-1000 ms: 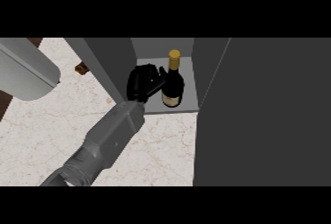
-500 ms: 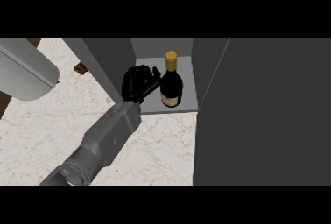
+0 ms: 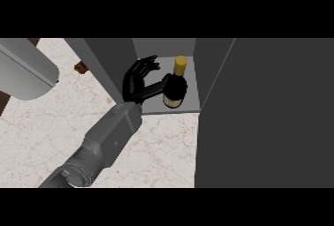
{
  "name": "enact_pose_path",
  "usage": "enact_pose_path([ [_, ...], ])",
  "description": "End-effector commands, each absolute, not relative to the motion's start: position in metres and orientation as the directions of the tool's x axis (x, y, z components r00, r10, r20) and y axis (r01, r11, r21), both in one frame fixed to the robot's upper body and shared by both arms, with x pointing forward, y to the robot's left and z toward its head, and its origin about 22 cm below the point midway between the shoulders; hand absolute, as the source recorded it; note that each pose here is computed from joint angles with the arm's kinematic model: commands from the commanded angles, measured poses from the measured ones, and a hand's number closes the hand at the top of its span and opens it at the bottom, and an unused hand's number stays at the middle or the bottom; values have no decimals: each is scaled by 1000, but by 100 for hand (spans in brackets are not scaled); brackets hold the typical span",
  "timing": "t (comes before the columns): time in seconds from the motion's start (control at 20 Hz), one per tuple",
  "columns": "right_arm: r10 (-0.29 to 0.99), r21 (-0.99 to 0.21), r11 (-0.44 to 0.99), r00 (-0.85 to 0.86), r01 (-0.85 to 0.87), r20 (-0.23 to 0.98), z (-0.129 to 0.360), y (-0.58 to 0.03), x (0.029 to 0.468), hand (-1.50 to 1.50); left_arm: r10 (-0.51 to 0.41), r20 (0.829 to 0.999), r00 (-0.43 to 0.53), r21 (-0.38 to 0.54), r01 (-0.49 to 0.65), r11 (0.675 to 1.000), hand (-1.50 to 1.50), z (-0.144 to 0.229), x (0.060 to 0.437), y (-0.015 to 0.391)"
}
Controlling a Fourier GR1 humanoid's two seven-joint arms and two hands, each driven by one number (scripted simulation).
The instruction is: Pick up the wine, place it into the cabinet and close the cabinet
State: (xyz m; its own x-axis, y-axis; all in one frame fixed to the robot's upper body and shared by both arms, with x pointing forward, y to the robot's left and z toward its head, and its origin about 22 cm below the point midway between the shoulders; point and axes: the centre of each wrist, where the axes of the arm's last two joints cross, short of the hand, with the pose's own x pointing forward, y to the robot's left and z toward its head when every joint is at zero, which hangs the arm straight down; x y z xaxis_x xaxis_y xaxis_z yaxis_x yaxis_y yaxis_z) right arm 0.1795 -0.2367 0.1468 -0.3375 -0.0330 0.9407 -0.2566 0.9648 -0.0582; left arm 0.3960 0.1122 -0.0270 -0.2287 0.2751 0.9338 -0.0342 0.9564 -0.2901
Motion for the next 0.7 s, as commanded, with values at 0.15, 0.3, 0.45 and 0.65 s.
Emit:
enact_pose_path([
  [0.15,-20,-62,971,-335,-231,942,150,-230,171,-150,256,914,-314,-282,-39,959,-150,-32,392,126],
  [0.3,-18,-67,968,-333,-242,943,150,-221,171,-150,250,920,-303,-275,-42,961,-150,-35,388,126],
  [0.45,-25,-54,972,-327,-228,945,141,-233,175,-150,260,920,-293,-272,-2,962,-150,-38,381,132],
  [0.65,-7,-67,973,-316,-220,949,154,-236,168,-150,249,923,-294,-238,74,968,-150,-32,366,120],
])
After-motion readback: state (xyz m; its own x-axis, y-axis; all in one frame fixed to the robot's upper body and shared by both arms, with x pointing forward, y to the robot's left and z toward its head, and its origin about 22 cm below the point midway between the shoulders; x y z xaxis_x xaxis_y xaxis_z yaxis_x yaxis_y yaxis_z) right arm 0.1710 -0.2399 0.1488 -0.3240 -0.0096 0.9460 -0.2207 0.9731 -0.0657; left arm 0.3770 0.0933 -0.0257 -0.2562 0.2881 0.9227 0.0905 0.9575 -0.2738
